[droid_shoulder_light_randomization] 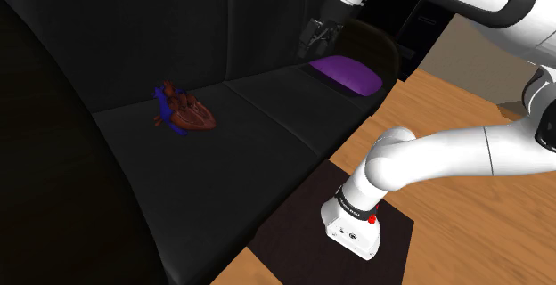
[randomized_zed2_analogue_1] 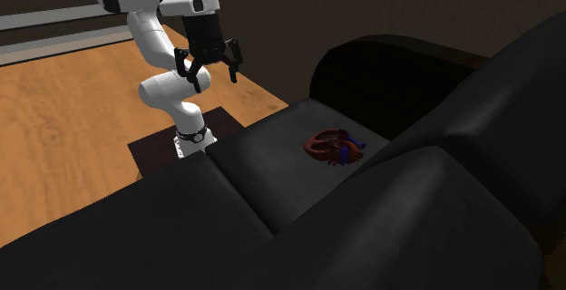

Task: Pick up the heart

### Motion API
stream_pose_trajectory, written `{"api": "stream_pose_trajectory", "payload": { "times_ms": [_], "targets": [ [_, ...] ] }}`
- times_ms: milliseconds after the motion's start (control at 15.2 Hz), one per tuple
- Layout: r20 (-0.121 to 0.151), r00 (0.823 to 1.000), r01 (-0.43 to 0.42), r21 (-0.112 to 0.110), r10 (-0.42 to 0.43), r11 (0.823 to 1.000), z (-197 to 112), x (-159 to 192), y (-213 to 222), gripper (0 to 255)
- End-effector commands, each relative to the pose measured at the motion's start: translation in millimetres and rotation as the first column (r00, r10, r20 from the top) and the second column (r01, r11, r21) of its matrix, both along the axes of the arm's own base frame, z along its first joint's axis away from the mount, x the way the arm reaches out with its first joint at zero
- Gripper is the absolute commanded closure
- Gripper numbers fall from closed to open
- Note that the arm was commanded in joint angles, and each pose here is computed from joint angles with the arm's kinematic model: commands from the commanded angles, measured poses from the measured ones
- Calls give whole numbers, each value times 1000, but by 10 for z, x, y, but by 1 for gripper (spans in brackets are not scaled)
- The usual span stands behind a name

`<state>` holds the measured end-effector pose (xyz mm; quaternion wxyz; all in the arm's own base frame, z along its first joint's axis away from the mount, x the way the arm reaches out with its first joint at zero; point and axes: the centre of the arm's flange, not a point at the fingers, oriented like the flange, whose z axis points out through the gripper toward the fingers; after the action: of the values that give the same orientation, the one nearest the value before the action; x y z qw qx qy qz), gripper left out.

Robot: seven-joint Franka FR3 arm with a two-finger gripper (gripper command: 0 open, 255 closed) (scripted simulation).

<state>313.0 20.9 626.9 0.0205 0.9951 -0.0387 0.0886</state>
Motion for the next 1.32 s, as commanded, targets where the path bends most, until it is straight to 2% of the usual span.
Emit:
{"api": "stream_pose_trajectory", "payload": {
  "times_ms": [0, 1254],
  "targets": [
    [0, 1000, 0, 0, 0, 1000, 0, 0, 0, 0],
    [52, 999, 6, 46, -9, 999, -1024, 1637, 1458, 0]
  ]
}}
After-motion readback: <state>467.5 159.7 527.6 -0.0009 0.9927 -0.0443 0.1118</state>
